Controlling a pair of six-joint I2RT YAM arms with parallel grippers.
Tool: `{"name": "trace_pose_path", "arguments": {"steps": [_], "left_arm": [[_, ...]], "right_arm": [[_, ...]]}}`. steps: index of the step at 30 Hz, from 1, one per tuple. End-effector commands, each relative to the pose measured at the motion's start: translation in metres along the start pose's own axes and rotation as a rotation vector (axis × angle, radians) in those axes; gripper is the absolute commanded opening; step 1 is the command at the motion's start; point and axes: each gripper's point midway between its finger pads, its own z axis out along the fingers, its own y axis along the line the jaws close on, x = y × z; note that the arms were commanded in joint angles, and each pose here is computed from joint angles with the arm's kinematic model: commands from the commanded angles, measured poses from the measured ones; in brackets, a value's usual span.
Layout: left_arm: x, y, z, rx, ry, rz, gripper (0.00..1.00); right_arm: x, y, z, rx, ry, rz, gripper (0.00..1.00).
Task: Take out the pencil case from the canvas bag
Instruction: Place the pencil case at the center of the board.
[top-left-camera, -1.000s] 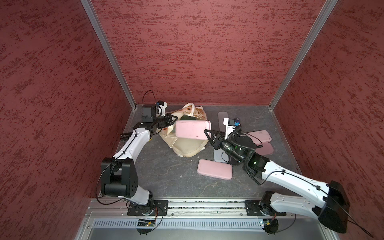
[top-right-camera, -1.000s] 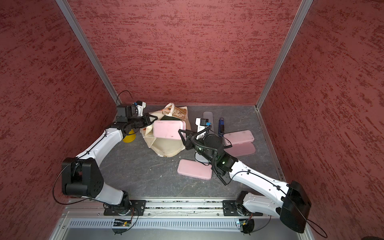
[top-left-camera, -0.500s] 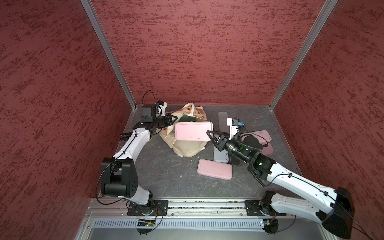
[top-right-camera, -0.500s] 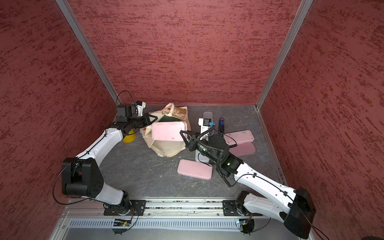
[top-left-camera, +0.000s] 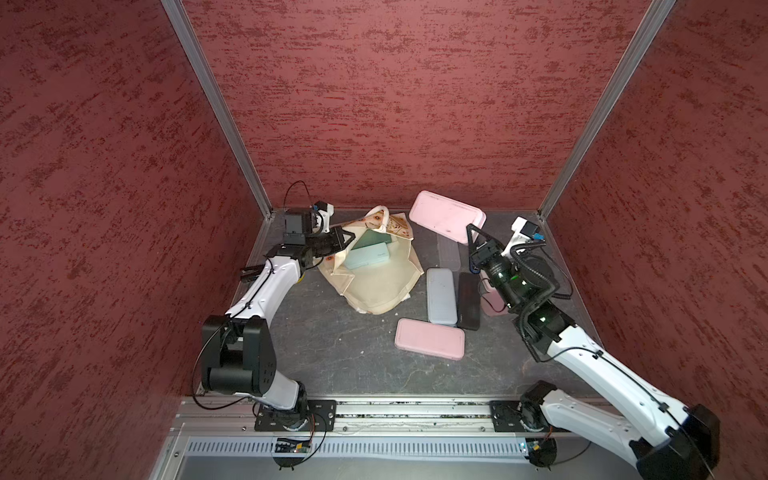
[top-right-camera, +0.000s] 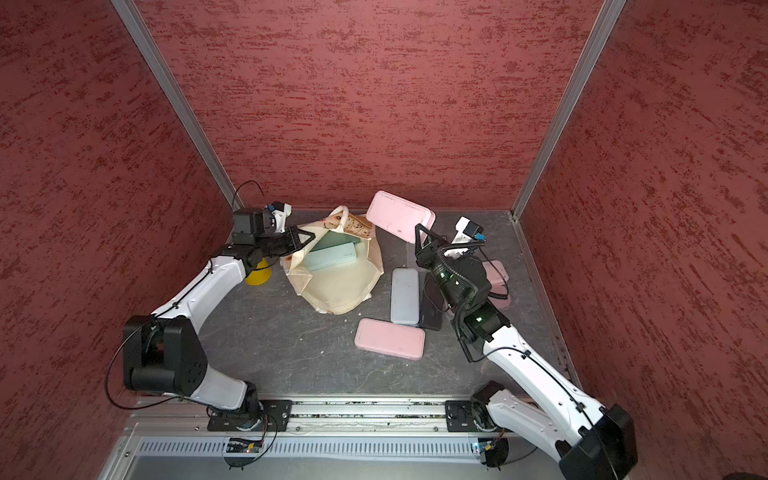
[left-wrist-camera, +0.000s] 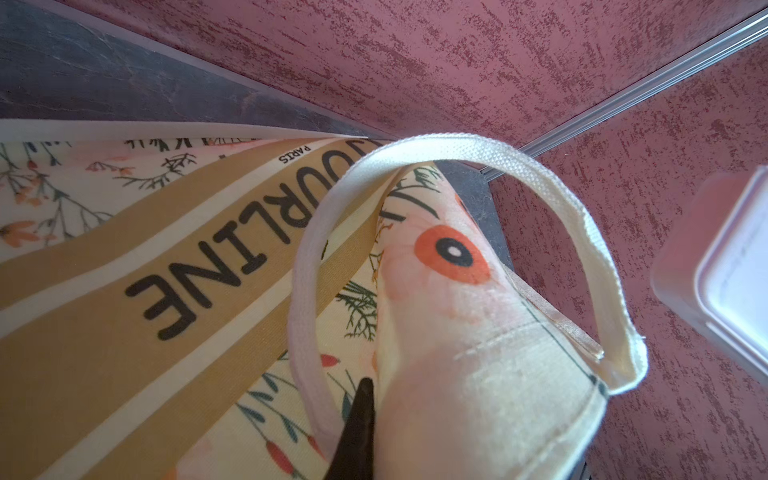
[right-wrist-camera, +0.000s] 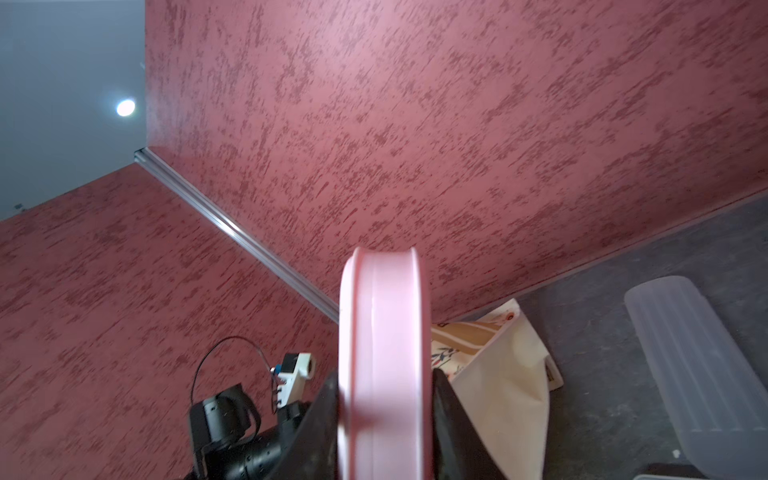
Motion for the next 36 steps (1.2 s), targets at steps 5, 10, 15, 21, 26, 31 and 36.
{"name": "trace_pose_path", "arguments": {"steps": [5, 10, 15, 21, 26, 31, 36], "left_arm": [[-0.008, -0.003, -0.009, -0.003, -0.032, 0.009, 0.0], [-0.007, -0.002, -0.008, -0.002, -0.03, 0.005, 0.0], [-0.007, -0.003, -0.008, 0.0, -0.03, 0.006, 0.0], [-0.007, -0.002, -0.007, -0.001, -0.029, 0.005, 0.0], [-0.006, 0.0, -0.006, -0.003, -0.024, 0.001, 0.0], [-0.005, -0.003, -0.006, 0.001, -0.023, 0.008, 0.0], [-0.006, -0.004, -0.006, 0.004, -0.022, 0.008, 0.0]], "right_arm": [[-0.032, -0.03, 0.019, 0.058, -0.17, 0.065, 0.0], [-0.012, -0.062, 0.049, 0.092, -0.139, 0.073, 0.0], [0.016, -0.1, 0.074, 0.145, -0.108, 0.089, 0.0], [0.045, -0.126, 0.094, 0.147, -0.071, 0.106, 0.0], [0.072, -0.145, 0.113, 0.148, -0.007, 0.154, 0.0], [0.092, -0.158, 0.13, 0.146, 0.036, 0.178, 0.0], [0.108, -0.178, 0.142, 0.183, 0.052, 0.209, 0.0]]}}
